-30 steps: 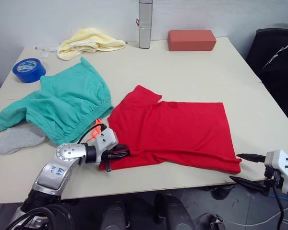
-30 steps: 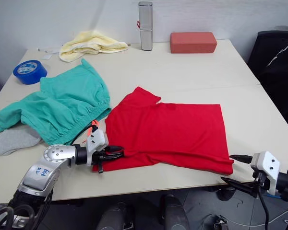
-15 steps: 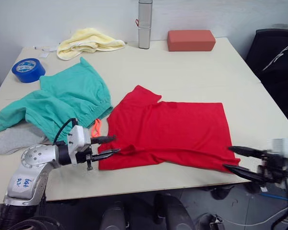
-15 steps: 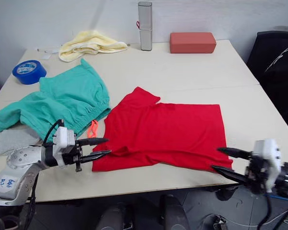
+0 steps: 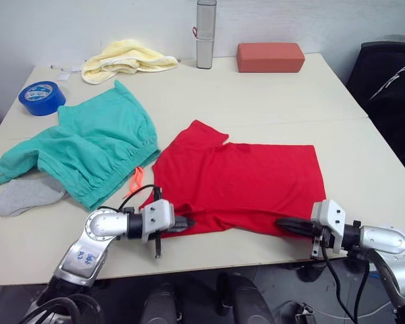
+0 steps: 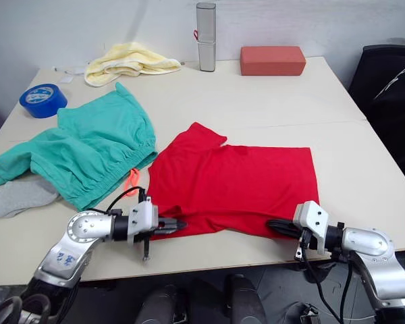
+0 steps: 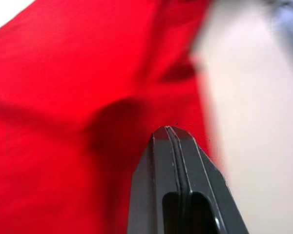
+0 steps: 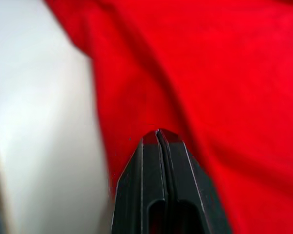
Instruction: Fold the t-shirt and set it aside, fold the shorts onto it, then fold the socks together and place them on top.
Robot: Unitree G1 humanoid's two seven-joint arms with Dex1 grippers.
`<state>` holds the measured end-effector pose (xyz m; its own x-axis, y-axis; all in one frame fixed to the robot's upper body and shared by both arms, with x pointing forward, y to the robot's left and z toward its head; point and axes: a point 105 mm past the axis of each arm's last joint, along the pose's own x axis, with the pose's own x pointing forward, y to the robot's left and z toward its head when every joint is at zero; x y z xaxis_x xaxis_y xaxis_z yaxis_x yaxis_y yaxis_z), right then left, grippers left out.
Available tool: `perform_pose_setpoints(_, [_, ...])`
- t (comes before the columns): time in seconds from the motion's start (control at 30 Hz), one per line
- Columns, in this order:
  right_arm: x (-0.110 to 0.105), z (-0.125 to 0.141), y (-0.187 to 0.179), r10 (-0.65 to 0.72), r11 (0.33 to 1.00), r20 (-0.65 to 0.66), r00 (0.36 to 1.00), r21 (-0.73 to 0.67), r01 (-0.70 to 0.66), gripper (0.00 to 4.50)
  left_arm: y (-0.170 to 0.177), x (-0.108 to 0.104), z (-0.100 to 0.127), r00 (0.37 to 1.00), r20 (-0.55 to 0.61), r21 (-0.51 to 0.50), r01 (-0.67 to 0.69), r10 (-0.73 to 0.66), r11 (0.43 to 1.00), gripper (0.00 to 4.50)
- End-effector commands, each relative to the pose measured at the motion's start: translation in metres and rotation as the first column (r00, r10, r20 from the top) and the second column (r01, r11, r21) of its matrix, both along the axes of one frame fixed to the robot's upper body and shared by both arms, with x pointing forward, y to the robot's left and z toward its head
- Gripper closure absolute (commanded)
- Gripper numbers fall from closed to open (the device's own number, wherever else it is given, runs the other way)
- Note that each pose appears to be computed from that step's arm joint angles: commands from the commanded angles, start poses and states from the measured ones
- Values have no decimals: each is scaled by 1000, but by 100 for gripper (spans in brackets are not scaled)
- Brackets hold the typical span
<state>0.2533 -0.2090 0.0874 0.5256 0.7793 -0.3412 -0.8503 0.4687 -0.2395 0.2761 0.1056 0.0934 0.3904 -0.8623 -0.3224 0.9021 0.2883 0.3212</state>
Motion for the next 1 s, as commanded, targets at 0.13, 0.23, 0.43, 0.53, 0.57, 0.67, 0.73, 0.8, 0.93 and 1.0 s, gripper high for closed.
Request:
perform_pose_setpoints(0.13, [2,-3,-27,-85,995,30,996,-44,86,448,22,13,1,977,-40,-28,-211,210,977,450])
perform_pose_setpoints(0.23, [6,-4,-47,-180,982,39,983,-52,182,448,32,13,-3,965,-56,-14,-257,256,966,450])
perform_pose_setpoints(0.43, [12,-3,-79,-291,951,79,953,-82,297,448,49,11,-5,948,-52,3,-316,315,949,450])
perform_pose_setpoints(0.53, [16,14,-78,-299,952,123,946,-22,304,448,55,13,4,942,-17,-33,-336,336,941,450])
perform_pose_setpoints(0.57, [16,22,-75,-279,960,136,951,3,281,448,58,14,11,941,3,-58,-338,338,939,450])
perform_pose_setpoints(0.67, [8,43,-58,-178,982,156,972,83,167,448,62,10,29,953,43,-126,-292,300,948,450])
perform_pose_setpoints(0.73, [-8,49,-33,-36,992,118,992,128,21,448,59,-4,37,981,45,-144,-180,188,973,450])
perform_pose_setpoints(0.8, [-25,44,-16,85,989,61,995,112,-91,448,54,-19,38,996,38,-126,-72,77,989,450])
perform_pose_setpoints(0.93, [-22,18,-18,42,998,-6,999,39,-42,448,55,-30,13,999,6,7,-45,45,999,450])
perform_pose_setpoints(1.0, [-19,8,-27,-5,1000,-24,1000,14,5,448,58,-25,4,994,-12,23,-110,110,994,450])
